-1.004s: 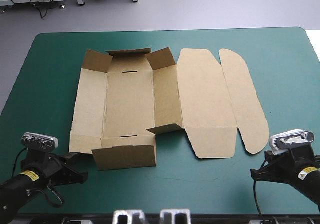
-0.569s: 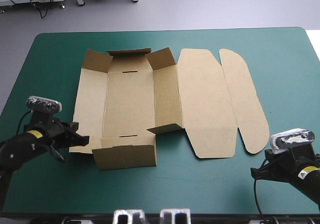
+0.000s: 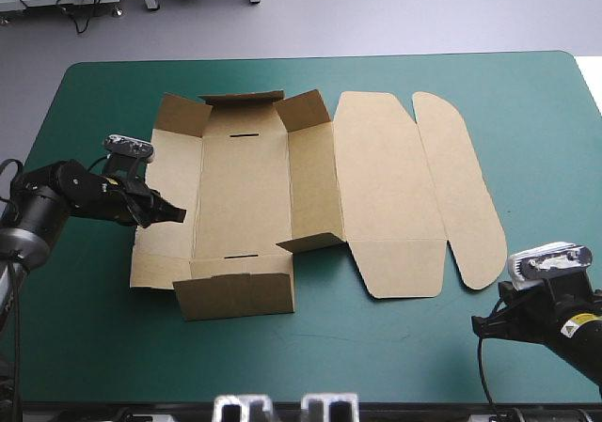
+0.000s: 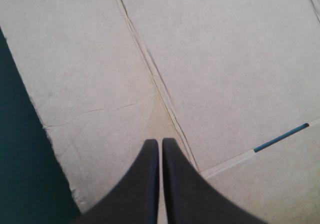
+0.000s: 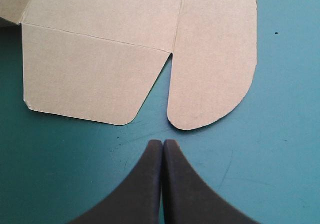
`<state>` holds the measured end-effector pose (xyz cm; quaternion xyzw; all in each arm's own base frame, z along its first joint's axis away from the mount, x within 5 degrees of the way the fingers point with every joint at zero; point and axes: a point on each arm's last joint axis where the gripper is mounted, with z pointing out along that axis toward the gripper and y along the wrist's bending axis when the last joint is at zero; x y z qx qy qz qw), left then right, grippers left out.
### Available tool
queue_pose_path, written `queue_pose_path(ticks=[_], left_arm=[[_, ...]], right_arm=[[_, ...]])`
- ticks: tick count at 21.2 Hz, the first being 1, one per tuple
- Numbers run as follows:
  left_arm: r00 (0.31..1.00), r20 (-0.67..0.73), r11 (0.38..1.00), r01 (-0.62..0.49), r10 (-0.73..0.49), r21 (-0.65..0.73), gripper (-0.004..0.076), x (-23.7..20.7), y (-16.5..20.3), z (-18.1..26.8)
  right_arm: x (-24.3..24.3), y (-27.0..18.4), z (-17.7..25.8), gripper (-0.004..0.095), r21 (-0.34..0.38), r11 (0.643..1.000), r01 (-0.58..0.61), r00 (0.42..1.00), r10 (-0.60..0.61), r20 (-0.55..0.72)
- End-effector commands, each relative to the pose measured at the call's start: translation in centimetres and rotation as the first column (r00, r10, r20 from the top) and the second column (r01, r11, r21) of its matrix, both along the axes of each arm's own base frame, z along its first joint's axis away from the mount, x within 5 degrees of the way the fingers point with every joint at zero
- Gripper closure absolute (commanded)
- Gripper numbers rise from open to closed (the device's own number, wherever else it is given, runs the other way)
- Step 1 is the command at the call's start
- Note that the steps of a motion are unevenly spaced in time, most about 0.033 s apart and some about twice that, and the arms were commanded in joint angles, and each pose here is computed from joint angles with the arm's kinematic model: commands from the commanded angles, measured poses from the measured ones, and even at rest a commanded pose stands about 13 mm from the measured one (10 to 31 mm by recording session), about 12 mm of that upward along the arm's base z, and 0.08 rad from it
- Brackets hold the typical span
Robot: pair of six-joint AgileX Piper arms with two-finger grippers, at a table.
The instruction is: Fold the box
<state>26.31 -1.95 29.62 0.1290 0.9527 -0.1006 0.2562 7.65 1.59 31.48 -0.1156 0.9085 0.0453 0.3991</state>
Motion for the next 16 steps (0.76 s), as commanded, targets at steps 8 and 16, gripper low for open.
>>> queue_pose_path(ticks=[8,16], left_arm=[[0.947,0.079,0.853,-0.242,0.312,-0.462,0.0709,-2.1,10.5,3.9],[0.942,0.023,0.834,-0.285,0.335,-0.473,0.0356,-2.3,10.7,3.7]], right_arm=[[0.4,0.0,1.3,0.0928,0.008,1.000,0.006,0.998,-0.006,0.069],[0.4,0.1,1.3,0.0928,0.027,1.000,0.003,0.997,-0.005,0.072]])
